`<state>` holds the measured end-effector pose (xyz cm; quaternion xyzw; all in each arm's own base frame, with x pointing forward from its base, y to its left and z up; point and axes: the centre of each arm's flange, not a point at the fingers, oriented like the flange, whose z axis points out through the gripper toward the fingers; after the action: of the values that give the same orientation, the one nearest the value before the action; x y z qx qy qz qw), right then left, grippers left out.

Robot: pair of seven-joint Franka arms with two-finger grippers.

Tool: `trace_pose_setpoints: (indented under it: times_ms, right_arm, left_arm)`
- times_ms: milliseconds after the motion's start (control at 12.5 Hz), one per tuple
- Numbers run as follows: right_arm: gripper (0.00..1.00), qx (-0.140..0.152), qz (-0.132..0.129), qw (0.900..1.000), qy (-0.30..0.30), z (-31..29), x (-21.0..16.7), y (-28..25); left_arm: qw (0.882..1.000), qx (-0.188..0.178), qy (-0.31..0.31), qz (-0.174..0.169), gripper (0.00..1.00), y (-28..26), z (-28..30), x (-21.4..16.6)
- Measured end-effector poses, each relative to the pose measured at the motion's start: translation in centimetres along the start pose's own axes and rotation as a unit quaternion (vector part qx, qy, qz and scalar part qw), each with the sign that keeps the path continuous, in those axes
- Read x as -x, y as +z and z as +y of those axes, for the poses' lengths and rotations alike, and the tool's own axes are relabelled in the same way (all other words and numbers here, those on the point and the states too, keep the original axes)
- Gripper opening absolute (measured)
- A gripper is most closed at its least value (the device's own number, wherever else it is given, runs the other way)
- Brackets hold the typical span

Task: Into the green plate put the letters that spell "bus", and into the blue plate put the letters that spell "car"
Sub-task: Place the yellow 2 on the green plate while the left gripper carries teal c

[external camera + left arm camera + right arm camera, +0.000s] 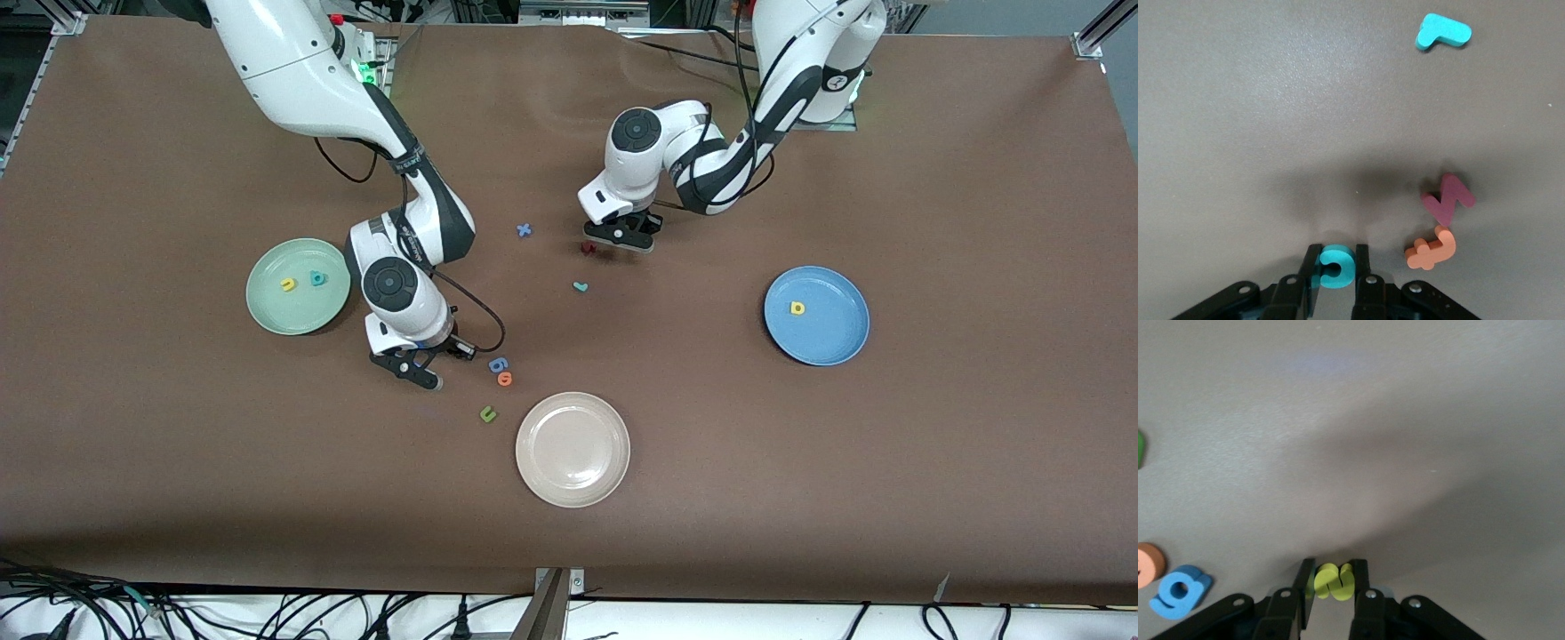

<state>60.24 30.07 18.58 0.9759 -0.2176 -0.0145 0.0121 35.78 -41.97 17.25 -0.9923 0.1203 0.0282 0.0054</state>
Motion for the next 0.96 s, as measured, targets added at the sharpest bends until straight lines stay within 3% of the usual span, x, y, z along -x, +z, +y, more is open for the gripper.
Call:
trace_pose_setpoints:
  times_ms: [321, 481, 802, 962]
  right_arm:
    - [0.27, 0.070, -0.049, 0.996, -0.017, 5.1, -2.6, -10.6]
    - [0.27, 0.092, -0.076, 0.992, -0.032, 9.2, -3.6, -15.0]
    - [0.27, 0.105, -0.117, 0.985, -0.070, 19.0, -5.5, -13.0]
    - [0.27, 0.092, -0.110, 0.985, -0.092, 23.5, -5.6, -9.5]
  left_arm:
    - [1.000, -0.005, -0.004, -0.003, 0.25, 0.0, -0.4, -0.2]
    - [1.000, -0.018, -0.015, -0.011, 0.25, -0.1, -2.3, -1.5]
    - [0.998, -0.044, -0.009, -0.045, 0.25, -1.7, -9.2, -6.1]
    - [0.996, -0.040, 0.005, -0.083, 0.25, -5.2, -13.0, -9.5]
